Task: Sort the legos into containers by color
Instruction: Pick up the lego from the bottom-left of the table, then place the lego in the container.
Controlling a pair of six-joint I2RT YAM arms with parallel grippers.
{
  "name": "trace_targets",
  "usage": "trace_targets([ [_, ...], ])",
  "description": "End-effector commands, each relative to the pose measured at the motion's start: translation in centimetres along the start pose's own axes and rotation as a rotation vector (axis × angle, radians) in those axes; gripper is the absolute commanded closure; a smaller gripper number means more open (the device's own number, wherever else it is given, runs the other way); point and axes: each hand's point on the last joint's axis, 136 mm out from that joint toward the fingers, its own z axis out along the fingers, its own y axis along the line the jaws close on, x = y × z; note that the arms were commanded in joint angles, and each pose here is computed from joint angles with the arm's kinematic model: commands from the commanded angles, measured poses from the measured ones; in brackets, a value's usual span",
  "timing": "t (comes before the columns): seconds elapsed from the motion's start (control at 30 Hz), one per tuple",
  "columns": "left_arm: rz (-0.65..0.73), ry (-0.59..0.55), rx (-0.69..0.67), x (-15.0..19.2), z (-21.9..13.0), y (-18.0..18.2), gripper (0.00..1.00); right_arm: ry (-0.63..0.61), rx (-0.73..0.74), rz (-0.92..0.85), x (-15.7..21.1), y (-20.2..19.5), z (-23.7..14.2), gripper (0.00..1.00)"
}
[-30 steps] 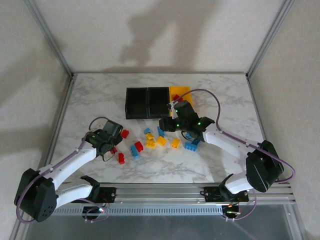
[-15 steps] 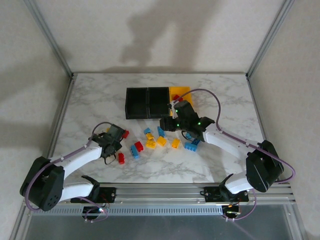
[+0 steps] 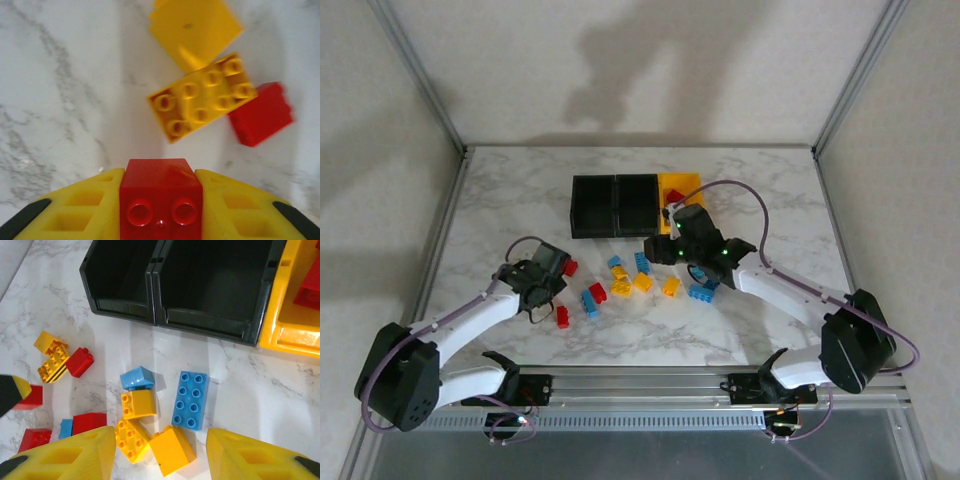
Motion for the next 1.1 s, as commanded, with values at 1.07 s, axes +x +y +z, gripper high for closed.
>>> trace_targets([
  [1.07, 0.319, 0.075, 0.521, 4.6, -1.8, -37.7, 0.69, -0.236, 0.252, 0.309, 2.5, -10.3, -10.1, 0.43],
])
